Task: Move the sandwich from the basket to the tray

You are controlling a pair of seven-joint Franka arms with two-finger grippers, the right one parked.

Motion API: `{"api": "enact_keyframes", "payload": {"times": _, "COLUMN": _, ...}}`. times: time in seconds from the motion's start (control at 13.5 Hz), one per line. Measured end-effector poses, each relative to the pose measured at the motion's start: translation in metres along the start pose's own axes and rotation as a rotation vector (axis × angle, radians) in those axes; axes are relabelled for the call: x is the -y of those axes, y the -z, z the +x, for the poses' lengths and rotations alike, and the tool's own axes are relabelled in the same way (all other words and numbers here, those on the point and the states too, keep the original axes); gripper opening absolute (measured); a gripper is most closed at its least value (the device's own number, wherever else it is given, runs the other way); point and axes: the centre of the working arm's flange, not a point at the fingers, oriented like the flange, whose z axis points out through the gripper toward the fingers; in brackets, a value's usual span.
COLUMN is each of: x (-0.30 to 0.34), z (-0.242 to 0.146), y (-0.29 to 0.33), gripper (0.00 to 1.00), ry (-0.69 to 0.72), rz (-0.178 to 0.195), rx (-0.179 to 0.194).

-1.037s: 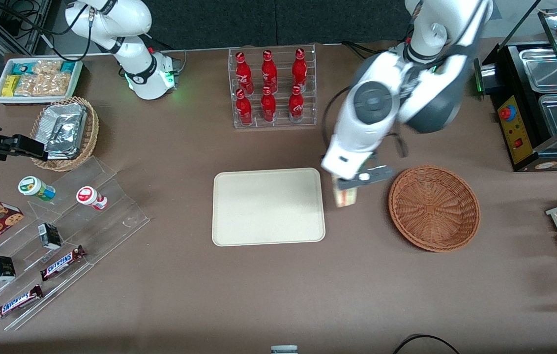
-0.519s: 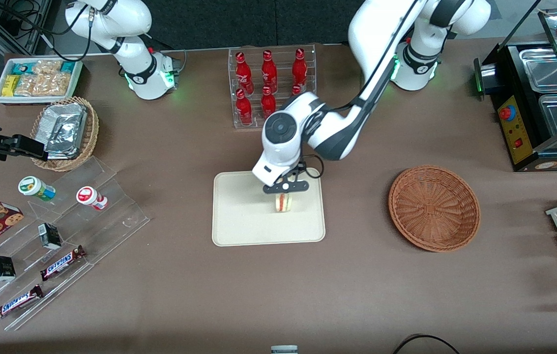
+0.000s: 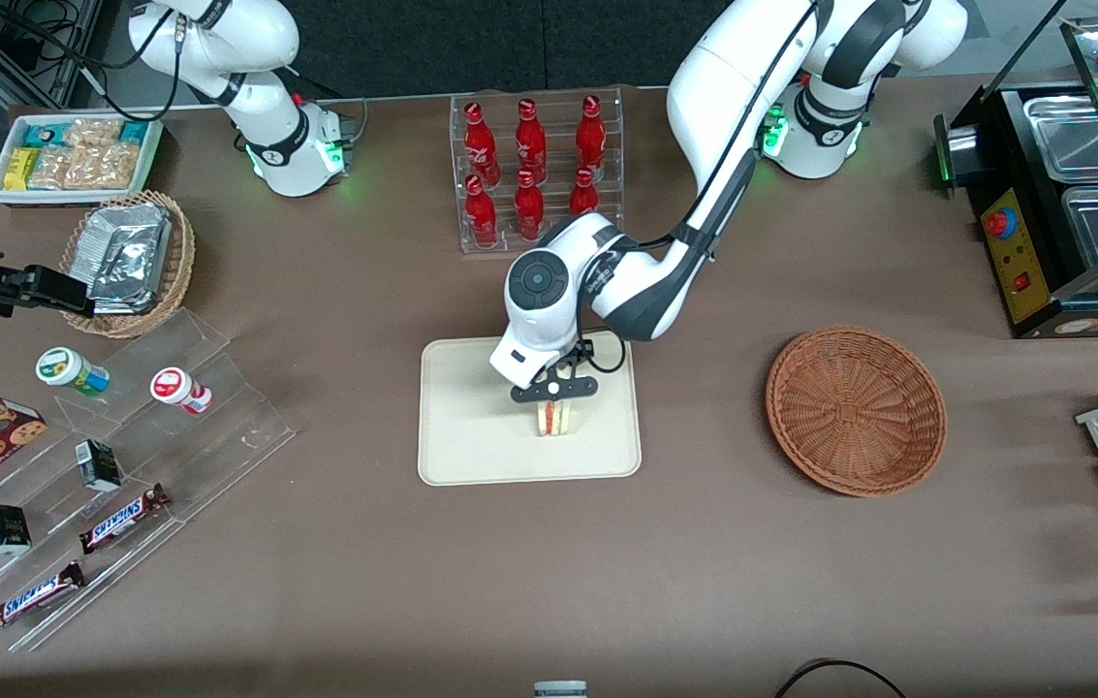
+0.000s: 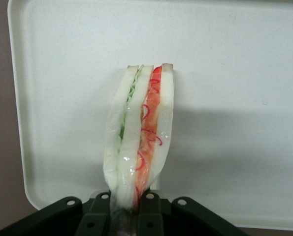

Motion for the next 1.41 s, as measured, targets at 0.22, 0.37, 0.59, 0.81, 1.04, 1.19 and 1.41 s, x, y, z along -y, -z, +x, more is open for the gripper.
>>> {"api": "enact_keyframes", "payload": {"times": 0.22, "x": 0.000, "z": 0.000, "y": -0.004, "gripper": 0.24, "ry": 0.001, "rz": 0.004, "rx": 0.002}}
{"api": "enact_keyframes", "payload": {"times": 0.37, "x": 0.000, "z": 0.001, "y": -0.004, "gripper": 0.44, "ry": 0.002, "rz": 0.004, "rx": 0.001}}
{"api": "enact_keyframes", "payload": {"times": 0.59, "x": 0.000, "z": 0.008, "y": 0.020, "gripper": 0.77, "ry": 0.012, "rz": -0.009, "rx": -0.017}}
{"api": "enact_keyframes", "payload": {"times": 0.81, "x": 0.022, "z": 0.014, "y": 0.114, "gripper": 1.00, "ry": 0.072, "rz": -0.004, "rx": -0.026}}
{"api": "enact_keyframes", "payload": {"times": 1.04, "x": 0.088, "z": 0.027, "y": 0.212, "gripper": 1.00, "ry": 0.185, "rz": 0.035, "rx": -0.018}}
{"api": "enact_keyframes", "payload": {"times": 1.19, "x": 0.149, "z": 0.047, "y": 0.252, "gripper": 1.00, "ry": 0.279, "rz": 0.075, "rx": -0.005}}
{"api": "enact_keyframes", "payload": {"times": 1.41, "x": 0.248, "z": 0.077, "y": 0.302, "gripper": 1.00, "ry": 0.342, "rz": 0.082, "rx": 0.013}}
